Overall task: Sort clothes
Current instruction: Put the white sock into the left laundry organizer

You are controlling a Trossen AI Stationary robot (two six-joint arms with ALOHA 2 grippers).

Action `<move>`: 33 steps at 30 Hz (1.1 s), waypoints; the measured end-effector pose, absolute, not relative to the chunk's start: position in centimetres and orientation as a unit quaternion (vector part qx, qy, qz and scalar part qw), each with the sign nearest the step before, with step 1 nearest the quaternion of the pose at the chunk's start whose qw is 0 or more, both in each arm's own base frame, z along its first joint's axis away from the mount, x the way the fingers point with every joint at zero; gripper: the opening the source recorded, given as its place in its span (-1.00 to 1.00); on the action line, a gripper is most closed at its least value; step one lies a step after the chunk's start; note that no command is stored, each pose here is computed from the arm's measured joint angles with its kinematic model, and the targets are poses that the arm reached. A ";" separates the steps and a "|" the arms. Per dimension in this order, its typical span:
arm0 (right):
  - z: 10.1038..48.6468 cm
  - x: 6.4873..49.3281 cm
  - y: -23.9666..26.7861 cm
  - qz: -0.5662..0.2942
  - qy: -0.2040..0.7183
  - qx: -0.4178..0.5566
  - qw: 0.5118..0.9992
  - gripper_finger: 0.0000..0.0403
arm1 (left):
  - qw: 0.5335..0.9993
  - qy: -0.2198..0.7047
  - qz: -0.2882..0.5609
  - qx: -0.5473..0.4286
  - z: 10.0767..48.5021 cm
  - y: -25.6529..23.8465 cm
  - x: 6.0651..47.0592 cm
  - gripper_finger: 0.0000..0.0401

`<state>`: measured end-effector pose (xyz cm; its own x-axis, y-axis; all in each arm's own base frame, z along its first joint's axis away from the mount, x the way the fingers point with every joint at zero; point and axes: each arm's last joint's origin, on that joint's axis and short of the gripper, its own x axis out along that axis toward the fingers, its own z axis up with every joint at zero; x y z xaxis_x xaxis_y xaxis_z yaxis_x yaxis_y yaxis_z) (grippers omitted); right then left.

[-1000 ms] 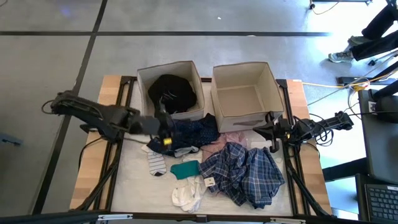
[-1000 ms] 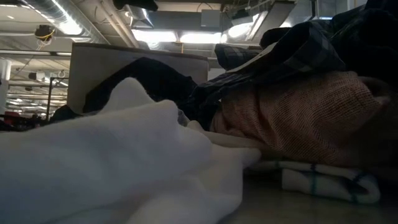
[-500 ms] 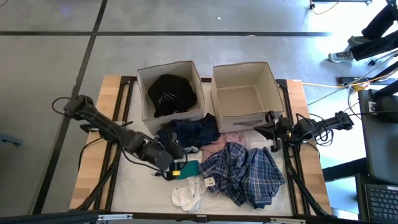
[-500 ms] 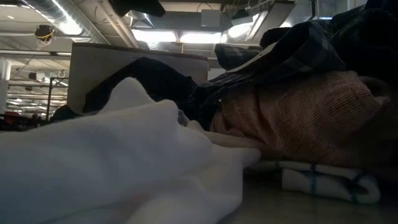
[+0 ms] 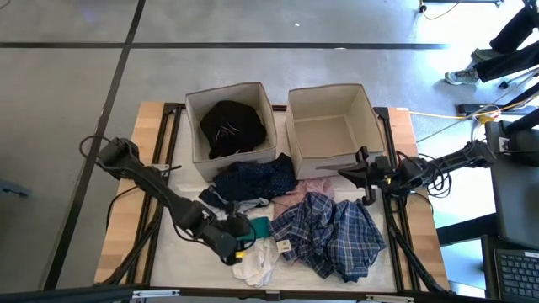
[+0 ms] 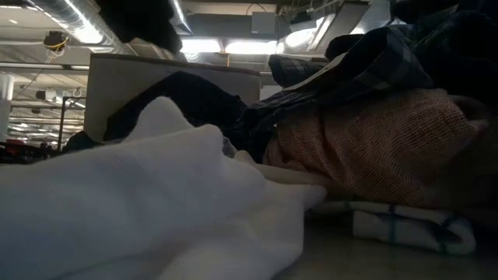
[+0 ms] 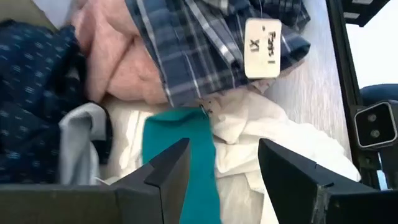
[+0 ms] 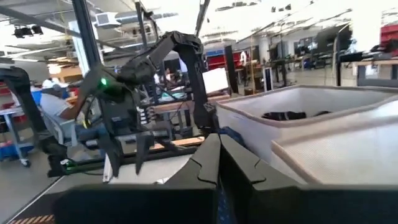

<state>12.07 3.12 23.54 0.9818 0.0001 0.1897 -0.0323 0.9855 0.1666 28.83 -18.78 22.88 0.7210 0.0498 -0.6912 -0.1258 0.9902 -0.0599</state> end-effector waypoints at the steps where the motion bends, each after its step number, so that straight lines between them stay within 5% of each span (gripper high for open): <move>1: 24.1 12.4 3.4 0.015 -0.091 0.084 0.992 -0.94 | 0.926 0.371 0.047 -0.054 22.5 -19.0 28.9 -0.10; 17: 26.6 18.9 12.4 0.056 0.024 -0.020 0.998 -0.94 | 0.909 0.405 -0.005 -0.098 18.7 -21.5 30.2 -0.10; 33: 26.1 20.1 14.8 0.092 0.069 -0.049 0.992 -0.94 | 0.912 0.386 -0.096 0.104 15.0 -22.7 31.6 -0.10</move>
